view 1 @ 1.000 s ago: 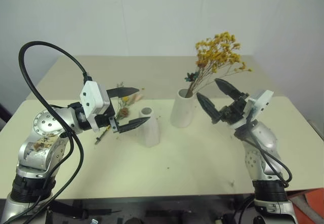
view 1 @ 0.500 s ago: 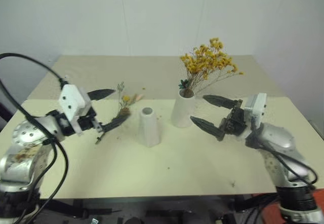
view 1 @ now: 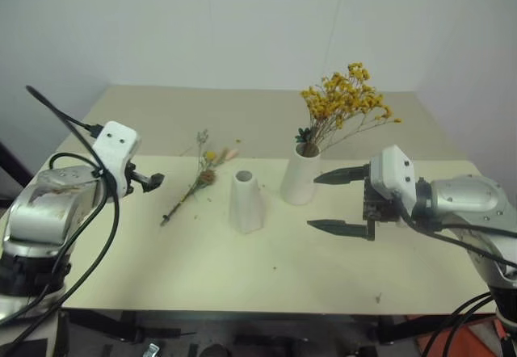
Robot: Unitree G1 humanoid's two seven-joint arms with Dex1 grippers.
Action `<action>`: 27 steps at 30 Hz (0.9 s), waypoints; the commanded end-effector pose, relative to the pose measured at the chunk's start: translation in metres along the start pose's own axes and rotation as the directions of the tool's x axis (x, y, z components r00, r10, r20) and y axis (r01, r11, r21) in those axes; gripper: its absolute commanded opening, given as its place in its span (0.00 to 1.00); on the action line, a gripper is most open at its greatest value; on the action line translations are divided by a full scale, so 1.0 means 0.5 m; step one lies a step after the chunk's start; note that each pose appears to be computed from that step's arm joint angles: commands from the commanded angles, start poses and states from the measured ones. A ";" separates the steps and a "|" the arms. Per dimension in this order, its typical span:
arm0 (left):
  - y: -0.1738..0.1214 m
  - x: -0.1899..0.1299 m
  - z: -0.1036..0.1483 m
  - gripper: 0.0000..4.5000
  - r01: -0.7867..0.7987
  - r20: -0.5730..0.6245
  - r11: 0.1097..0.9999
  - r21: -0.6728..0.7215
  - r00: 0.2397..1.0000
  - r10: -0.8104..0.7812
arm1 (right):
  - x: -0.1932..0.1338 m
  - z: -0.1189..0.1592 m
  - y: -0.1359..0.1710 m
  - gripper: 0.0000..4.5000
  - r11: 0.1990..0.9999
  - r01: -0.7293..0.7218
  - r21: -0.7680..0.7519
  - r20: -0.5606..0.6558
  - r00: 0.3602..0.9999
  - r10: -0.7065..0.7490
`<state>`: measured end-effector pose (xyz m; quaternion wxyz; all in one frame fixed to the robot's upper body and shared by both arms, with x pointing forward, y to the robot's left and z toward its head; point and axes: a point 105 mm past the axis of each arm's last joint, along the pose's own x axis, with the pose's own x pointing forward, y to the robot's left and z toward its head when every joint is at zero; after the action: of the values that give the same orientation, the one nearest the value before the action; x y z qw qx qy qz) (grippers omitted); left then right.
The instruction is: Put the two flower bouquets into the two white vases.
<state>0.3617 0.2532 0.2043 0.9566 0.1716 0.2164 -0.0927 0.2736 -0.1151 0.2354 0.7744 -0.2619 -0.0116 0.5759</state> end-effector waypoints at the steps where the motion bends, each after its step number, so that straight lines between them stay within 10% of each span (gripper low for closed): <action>1: 0.003 0.034 0.003 1.00 0.047 -0.036 0.996 -0.077 0.998 -0.050 | -0.005 0.020 0.002 1.00 1.000 -0.023 0.014 -0.020 1.000 0.023; 27: -0.083 0.165 0.003 1.00 0.370 -0.277 0.929 -0.016 0.891 -0.360 | -0.035 0.017 -0.022 1.00 0.989 0.133 0.057 -0.071 0.989 -0.129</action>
<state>0.4211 0.2060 0.1441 0.8787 0.1355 0.3866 -0.2453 0.2749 -0.1256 0.2421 0.8098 -0.2499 0.0329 0.5297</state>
